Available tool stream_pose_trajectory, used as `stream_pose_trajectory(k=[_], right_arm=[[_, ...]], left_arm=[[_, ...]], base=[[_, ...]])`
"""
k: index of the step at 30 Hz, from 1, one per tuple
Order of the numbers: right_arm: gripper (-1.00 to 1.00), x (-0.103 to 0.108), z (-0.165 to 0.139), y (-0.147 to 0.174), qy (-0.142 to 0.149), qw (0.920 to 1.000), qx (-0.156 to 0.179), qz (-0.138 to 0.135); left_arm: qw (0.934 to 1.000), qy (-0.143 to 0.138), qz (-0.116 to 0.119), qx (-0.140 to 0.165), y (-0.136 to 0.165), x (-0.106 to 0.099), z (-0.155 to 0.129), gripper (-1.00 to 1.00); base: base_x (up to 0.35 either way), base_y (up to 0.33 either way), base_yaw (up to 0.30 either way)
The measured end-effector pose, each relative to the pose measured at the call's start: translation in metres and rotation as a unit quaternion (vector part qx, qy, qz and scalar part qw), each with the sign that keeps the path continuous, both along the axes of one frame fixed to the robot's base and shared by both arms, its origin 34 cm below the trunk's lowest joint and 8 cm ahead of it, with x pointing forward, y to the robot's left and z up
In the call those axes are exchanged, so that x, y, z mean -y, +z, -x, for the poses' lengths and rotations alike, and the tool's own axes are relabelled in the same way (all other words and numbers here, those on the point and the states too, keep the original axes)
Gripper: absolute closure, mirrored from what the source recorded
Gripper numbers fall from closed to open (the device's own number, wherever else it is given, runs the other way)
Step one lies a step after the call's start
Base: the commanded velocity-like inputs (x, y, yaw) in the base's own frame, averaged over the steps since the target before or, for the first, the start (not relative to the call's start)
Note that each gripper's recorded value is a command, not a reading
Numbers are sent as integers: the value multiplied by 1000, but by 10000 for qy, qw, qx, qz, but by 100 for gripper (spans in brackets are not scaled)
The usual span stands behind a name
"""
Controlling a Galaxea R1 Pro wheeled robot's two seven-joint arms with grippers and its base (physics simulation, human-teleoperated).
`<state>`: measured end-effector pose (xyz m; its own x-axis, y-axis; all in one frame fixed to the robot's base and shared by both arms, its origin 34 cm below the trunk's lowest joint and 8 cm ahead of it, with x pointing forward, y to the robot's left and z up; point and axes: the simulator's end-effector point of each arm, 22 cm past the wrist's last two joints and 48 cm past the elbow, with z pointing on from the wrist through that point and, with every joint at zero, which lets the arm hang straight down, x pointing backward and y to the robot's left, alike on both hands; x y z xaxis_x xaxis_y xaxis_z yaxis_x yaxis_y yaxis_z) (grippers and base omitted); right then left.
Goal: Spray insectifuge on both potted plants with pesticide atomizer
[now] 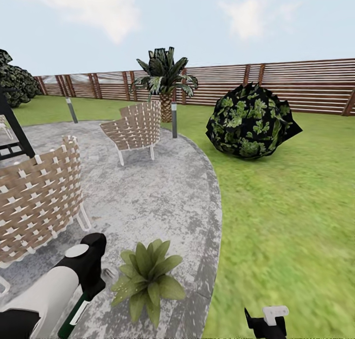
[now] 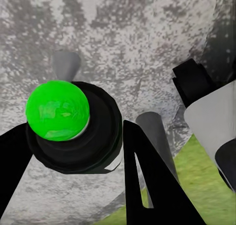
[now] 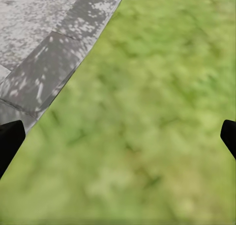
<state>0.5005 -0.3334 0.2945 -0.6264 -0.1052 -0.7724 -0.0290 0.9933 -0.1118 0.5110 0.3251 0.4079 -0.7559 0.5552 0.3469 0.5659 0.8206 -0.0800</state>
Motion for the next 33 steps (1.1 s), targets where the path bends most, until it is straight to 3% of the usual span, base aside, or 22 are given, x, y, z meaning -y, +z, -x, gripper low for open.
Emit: stream_pose_trajectory(k=[3,11,21,27,33], right_arm=[[-100,0,1,-2,0,10000,-23,0],[-100,0,2,-2,14,10000,-30,2],[-100,1,2,-2,4,10000,-27,7],[-100,0,2,-2,6,10000,-29,7],[-100,1,2,-2,5,10000,-31,8]], left_arm=[[10000,-8,-31,-55,-4,-2,5,100],[9995,77,-277,-150,-8,-35,17,100],[9993,-2,-384,-3,-10,-35,11,100],[9995,15,-311,92,-7,-29,3,100],[9994,25,-337,0,-11,-34,11,100]], base=[[0,0,0],[0,0,0],[122,45,0],[19,8,0],[0,0,0]])
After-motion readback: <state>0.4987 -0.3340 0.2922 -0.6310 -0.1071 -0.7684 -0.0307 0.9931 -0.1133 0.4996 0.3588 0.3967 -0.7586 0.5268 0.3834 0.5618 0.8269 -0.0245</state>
